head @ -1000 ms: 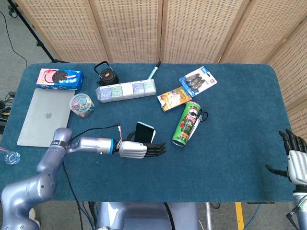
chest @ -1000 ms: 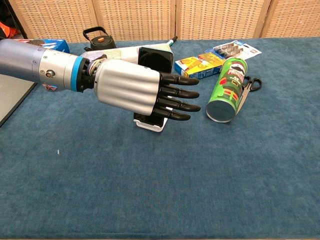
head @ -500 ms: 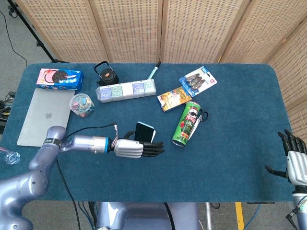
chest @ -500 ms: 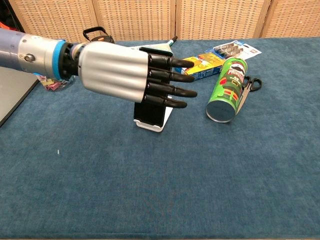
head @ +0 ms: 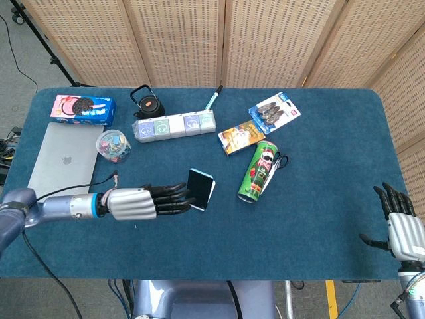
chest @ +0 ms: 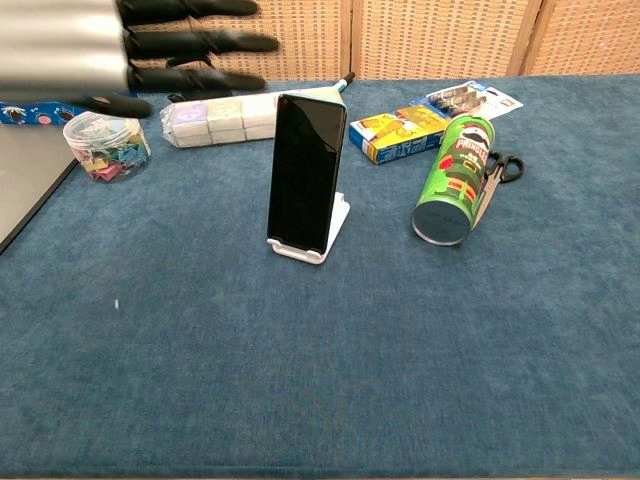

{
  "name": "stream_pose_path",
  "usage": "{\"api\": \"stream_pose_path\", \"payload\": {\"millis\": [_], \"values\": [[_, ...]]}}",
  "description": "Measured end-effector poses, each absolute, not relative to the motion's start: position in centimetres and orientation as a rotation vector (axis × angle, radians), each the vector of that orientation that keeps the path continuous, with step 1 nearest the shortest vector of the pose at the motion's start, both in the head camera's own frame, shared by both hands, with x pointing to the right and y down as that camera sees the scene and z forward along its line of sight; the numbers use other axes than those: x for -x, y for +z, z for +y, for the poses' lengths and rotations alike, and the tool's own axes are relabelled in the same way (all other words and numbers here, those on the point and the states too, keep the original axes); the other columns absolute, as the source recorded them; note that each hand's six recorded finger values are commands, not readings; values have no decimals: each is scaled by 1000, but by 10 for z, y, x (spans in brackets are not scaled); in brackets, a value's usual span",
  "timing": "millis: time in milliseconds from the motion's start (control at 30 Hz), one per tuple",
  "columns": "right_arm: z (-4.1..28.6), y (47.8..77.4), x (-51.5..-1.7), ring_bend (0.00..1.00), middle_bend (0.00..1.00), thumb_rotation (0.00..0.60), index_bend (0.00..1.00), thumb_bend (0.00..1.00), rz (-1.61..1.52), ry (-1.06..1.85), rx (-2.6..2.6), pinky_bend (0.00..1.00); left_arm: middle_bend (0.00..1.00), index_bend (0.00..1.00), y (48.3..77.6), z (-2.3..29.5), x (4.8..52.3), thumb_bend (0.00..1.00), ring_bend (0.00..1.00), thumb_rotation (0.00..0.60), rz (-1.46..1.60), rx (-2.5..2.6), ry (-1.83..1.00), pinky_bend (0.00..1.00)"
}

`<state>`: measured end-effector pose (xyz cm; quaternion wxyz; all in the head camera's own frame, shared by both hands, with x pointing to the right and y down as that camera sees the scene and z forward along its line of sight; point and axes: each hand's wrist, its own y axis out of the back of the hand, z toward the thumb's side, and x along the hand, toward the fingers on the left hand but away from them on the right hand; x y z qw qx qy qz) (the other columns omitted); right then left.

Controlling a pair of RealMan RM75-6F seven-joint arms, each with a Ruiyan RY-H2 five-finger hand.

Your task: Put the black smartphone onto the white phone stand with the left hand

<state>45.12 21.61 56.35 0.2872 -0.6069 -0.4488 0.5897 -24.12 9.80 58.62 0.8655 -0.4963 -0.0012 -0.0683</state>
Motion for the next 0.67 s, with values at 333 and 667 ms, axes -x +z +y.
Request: {"api": "stream_pose_path", "payload": {"millis": [333, 667], "values": [[218, 565, -444, 0, 0, 600, 0, 0, -1168, 1567, 1652, 0, 0, 0, 585, 90, 335, 0, 0, 600, 520, 1425, -682, 10], [220, 563, -440, 0, 0, 600, 0, 0, -1146, 1552, 1662, 0, 0, 0, 591, 143, 423, 0, 0, 600, 1008, 1679, -1186, 0]]}}
